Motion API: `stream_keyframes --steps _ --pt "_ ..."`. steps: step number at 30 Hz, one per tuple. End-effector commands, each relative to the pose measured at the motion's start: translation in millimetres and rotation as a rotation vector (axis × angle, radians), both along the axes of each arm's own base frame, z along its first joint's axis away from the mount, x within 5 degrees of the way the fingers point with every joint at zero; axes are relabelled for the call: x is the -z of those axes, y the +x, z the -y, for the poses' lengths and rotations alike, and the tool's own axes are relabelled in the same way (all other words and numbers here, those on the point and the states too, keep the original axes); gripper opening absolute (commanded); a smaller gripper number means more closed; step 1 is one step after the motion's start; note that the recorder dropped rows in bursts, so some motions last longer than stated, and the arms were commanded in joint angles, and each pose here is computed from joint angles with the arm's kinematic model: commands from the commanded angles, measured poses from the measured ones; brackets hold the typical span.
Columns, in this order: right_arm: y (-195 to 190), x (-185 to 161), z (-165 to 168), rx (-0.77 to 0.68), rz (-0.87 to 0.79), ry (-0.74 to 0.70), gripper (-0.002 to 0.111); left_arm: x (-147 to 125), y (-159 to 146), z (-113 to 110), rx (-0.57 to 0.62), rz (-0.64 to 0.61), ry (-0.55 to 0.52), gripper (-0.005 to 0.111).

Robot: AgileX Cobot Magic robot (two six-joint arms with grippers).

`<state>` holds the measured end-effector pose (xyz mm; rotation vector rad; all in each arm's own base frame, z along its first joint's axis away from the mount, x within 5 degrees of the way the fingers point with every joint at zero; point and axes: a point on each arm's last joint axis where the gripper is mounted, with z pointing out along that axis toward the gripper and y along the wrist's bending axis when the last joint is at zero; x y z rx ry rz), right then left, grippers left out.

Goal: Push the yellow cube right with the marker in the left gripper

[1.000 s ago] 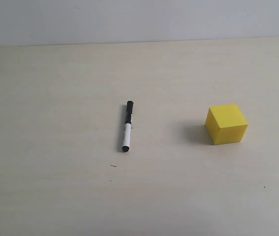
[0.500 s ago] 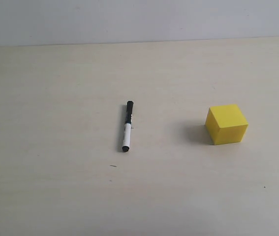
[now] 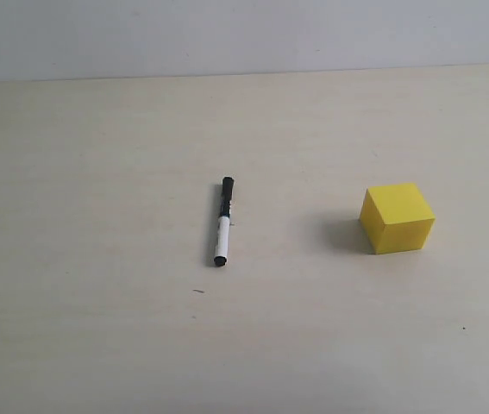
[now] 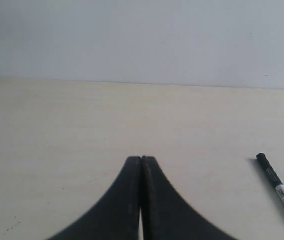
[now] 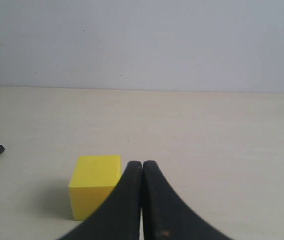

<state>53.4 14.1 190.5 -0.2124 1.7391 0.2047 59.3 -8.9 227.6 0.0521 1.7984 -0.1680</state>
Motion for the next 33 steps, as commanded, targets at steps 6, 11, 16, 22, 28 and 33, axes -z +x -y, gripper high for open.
stream_keyframes --steps 6,11,16,22,28,33 --pt "0 0 0 0.005 0.011 -0.001 0.000 1 -3 -1 -0.019 0.021 -0.011 0.000" --pt "0 0 0 0.005 0.011 -0.001 0.000 -1 -11 -2 -0.021 0.071 -0.026 0.000" --pt "0 0 0 0.005 0.011 -0.001 0.000 7 -12 -3 -0.022 0.045 -0.016 0.000" --pt "0 0 0 0.005 0.011 -0.001 0.000 23 -10 -2 -0.023 -0.001 -0.008 0.000" --pt "0 0 0 0.005 0.011 -0.001 0.000 39 -9 -2 -0.024 -0.061 -0.019 0.000" --pt "0 1 0 0.005 0.005 -0.003 0.000 39 -9 -2 -0.023 -0.058 -0.013 0.000"
